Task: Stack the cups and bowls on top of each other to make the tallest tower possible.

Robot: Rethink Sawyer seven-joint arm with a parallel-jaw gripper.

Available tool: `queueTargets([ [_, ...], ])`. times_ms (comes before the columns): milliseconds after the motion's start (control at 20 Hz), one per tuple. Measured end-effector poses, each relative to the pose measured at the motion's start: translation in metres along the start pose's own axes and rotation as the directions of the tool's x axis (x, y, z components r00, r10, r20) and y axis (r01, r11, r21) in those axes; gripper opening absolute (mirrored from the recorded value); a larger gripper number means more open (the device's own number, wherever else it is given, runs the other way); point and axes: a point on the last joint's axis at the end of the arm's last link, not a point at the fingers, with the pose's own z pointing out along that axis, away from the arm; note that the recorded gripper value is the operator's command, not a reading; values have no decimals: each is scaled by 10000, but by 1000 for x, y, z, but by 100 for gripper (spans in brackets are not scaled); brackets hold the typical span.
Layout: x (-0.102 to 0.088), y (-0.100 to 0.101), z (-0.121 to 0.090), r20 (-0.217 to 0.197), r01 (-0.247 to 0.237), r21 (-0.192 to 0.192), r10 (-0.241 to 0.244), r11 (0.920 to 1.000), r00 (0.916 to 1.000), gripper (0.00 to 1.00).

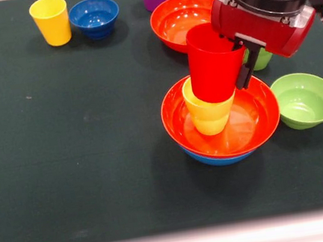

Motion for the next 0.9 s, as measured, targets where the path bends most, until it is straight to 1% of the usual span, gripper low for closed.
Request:
queueTargets([
  [100,-3,-1,3,136,-29,-107,30,9999,9999,0],
  [300,-5,-4,8,222,-80,-191,85,9998,9997,0],
  [650,-5,-10,16,175,-52,-87,54,9999,9998,0],
  [900,-2,-11,19,131,-12,-66,13,10000,9999,0],
])
